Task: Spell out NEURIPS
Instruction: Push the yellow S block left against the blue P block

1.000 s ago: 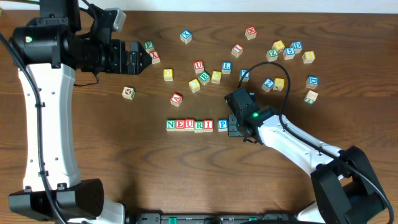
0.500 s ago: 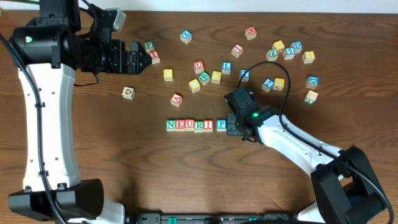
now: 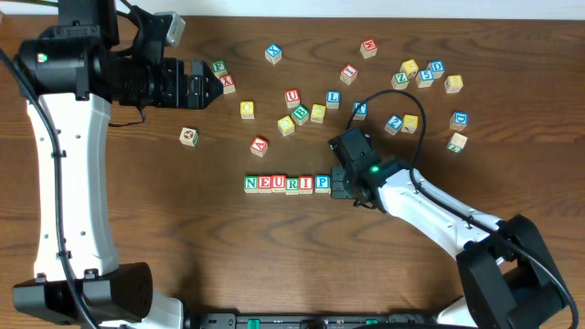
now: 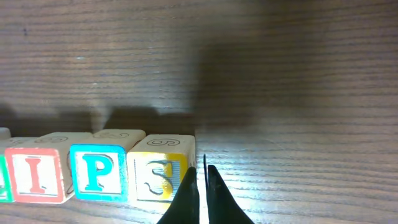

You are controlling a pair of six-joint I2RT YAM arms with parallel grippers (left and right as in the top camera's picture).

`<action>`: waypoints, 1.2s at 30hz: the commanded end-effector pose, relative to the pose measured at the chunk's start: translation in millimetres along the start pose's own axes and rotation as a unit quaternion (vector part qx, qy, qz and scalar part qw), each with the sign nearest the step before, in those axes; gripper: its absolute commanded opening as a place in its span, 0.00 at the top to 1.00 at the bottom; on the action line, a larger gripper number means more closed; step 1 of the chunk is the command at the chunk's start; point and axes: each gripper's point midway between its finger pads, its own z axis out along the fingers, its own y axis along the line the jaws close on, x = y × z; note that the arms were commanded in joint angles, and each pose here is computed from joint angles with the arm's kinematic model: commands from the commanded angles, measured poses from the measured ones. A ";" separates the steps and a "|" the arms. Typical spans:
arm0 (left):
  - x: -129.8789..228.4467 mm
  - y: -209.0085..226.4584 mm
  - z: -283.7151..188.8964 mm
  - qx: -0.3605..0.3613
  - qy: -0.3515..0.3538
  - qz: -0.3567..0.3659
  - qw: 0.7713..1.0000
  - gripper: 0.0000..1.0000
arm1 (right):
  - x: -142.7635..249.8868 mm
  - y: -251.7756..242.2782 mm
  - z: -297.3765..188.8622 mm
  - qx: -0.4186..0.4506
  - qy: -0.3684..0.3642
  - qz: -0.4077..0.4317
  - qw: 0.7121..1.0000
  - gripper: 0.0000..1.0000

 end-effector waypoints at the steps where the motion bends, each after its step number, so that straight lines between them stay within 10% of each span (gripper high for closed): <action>1: -3.1 -3.7 -6.8 0.002 -0.011 0.011 1.000 0.02 | 5.1 5.8 2.0 -0.004 0.002 -0.001 1.000 0.99; 36: -3.1 -3.7 -6.8 0.002 -0.011 0.011 1.000 0.02 | 34.1 -0.5 0.2 0.013 0.059 0.033 0.998 0.99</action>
